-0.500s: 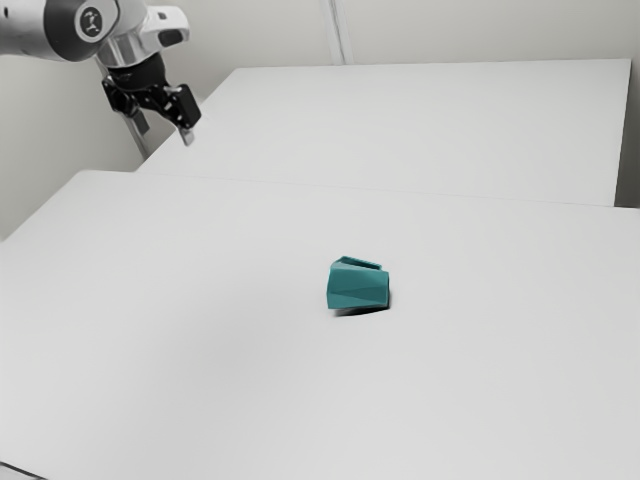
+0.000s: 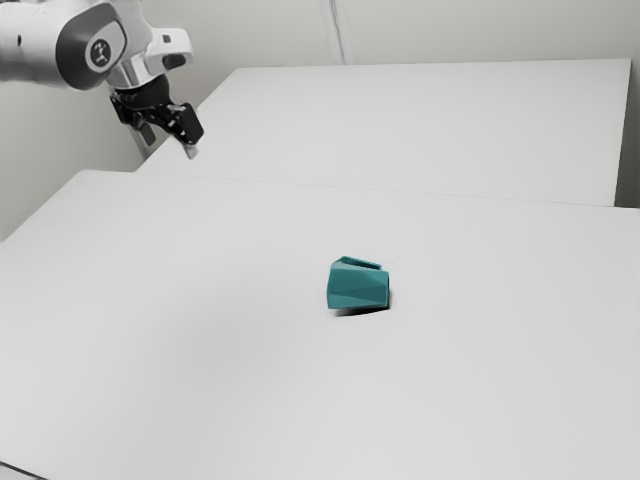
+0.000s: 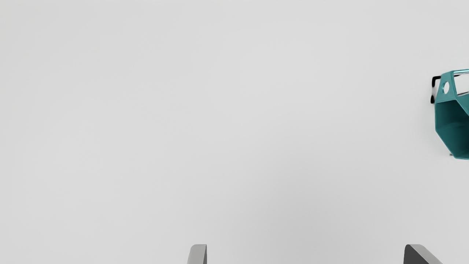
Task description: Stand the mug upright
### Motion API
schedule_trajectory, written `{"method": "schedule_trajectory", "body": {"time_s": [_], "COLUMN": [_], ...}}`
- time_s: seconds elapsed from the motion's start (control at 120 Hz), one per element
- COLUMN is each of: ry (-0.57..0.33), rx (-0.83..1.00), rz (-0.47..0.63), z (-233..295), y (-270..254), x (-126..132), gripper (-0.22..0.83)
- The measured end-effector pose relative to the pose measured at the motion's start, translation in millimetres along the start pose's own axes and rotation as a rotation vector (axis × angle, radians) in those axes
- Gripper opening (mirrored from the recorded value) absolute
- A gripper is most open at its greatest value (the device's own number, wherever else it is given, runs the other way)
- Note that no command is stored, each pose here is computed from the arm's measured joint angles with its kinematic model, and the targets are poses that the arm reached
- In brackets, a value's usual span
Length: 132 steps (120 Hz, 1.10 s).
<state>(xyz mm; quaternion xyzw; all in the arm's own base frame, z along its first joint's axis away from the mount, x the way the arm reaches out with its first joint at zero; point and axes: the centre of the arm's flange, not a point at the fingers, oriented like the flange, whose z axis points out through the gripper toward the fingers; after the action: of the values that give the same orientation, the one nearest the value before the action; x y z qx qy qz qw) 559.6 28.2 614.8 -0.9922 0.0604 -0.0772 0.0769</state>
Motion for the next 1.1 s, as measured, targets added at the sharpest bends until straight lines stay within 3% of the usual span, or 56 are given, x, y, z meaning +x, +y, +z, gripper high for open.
{"method": "schedule_trajectory", "body": {"time_s": [0.467,1.1], "ry": [0.042,0.129], "rx": [-0.155,-0.636], "rz": [-0.135,-0.526], "z": [88,188], "y": [2,0], "x": [-14,-54], "gripper": [0.59,0.58]}}
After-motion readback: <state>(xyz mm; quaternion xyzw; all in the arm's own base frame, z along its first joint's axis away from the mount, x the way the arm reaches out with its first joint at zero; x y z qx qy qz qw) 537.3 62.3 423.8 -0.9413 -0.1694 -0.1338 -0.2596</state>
